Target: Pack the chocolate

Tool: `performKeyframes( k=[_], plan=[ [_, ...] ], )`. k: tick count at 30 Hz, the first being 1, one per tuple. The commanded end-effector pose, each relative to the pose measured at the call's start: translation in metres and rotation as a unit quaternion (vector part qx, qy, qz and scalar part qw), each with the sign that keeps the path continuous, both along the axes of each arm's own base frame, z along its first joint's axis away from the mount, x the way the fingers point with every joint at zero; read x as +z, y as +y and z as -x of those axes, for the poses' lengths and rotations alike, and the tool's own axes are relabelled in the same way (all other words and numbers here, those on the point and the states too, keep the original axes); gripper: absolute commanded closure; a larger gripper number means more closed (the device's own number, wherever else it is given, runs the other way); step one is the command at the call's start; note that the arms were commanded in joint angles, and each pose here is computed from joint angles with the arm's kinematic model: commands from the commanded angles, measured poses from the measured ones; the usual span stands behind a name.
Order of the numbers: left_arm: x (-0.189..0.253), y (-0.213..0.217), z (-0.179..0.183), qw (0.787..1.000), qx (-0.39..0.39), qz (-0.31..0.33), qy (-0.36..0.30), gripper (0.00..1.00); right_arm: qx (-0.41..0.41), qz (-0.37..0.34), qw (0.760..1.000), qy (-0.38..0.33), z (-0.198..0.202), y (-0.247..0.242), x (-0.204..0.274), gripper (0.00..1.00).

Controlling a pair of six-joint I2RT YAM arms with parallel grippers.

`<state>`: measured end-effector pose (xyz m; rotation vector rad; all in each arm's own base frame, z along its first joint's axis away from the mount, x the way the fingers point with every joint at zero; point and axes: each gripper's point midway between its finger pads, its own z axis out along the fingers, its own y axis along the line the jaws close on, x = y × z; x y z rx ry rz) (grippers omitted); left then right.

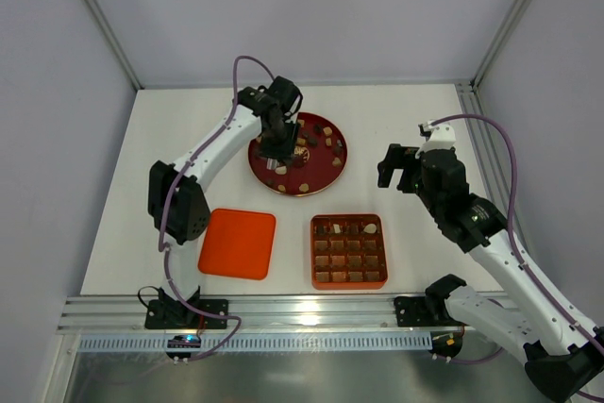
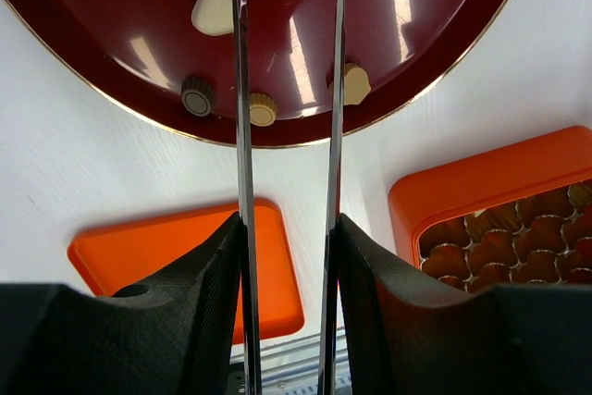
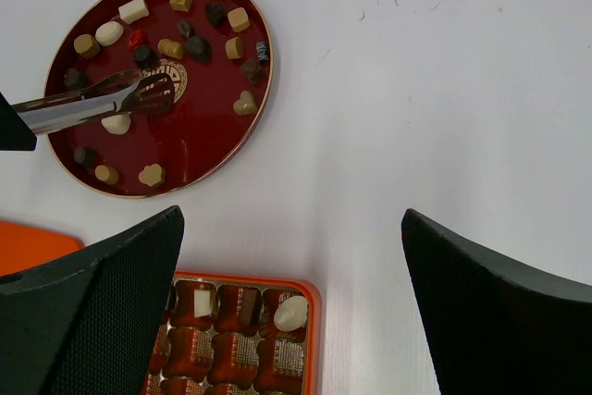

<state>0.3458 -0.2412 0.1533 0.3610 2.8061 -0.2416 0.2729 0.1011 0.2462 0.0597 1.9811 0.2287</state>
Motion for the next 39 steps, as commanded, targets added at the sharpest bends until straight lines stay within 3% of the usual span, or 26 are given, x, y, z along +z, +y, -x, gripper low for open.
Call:
performKeyframes(
  k=[1,14,39],
  plan=[
    [0.031,0.001,0.002,0.999,-0.011,0.015,-0.032,0.57,-0.006,-0.011,1.0,-0.023,-0.004,0.0,0.016,0.0],
    [0.027,0.002,0.011,0.998,-0.066,0.002,-0.005,0.59,-0.009,-0.011,1.0,-0.027,-0.003,-0.002,0.019,0.0],
    [0.007,-0.002,0.013,0.997,-0.077,-0.02,0.012,0.63,-0.012,-0.009,1.0,-0.026,-0.002,-0.004,0.018,0.0]
  ],
)
